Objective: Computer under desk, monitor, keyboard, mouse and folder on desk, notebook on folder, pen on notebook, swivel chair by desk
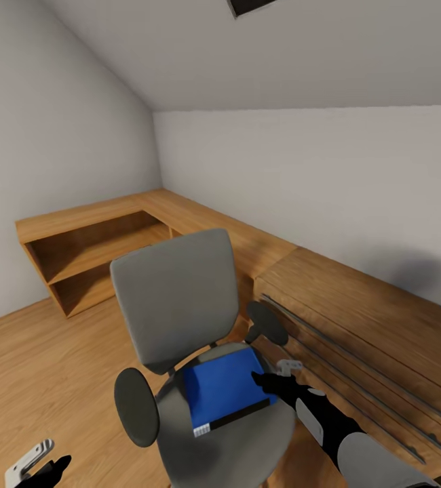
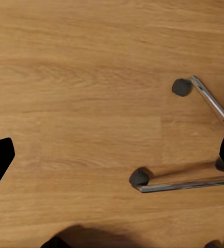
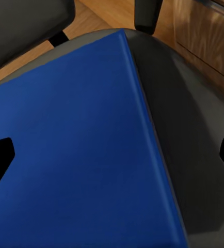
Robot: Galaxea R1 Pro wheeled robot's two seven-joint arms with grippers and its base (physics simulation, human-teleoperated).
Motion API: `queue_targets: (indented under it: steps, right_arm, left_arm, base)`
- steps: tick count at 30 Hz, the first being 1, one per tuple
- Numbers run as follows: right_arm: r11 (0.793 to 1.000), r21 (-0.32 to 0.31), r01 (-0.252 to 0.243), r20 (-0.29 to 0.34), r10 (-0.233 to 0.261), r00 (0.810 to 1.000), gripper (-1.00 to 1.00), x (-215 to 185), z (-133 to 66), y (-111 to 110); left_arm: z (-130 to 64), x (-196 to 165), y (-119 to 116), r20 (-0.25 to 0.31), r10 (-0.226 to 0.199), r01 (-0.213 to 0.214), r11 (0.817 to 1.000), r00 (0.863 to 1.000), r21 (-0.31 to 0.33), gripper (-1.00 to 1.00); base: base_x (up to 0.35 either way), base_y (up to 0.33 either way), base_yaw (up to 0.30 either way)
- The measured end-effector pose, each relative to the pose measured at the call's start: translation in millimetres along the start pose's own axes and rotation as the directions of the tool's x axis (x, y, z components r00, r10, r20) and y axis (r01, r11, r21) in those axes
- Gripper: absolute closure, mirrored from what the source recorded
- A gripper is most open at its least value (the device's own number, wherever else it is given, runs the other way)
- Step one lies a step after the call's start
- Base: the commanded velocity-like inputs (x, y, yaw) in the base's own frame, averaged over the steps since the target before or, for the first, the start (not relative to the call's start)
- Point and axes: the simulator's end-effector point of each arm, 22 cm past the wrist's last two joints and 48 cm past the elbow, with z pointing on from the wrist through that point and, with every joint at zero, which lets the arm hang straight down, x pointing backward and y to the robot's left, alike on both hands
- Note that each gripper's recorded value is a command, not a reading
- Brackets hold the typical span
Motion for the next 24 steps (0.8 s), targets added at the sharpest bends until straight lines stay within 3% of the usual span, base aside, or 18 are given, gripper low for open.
queue_targets:
  steps: [24]
  right_arm:
    - [1.0,-0.001,0.001,-0.001,-0.001,1.0,-1.0,3,2.3,0]
  left_arm:
    - [6.0,14,12,-0.022,-0.012,0.011,1.0,1.0,-0.026,-1.0]
  base:
    - [0.04,0.0,0.0]
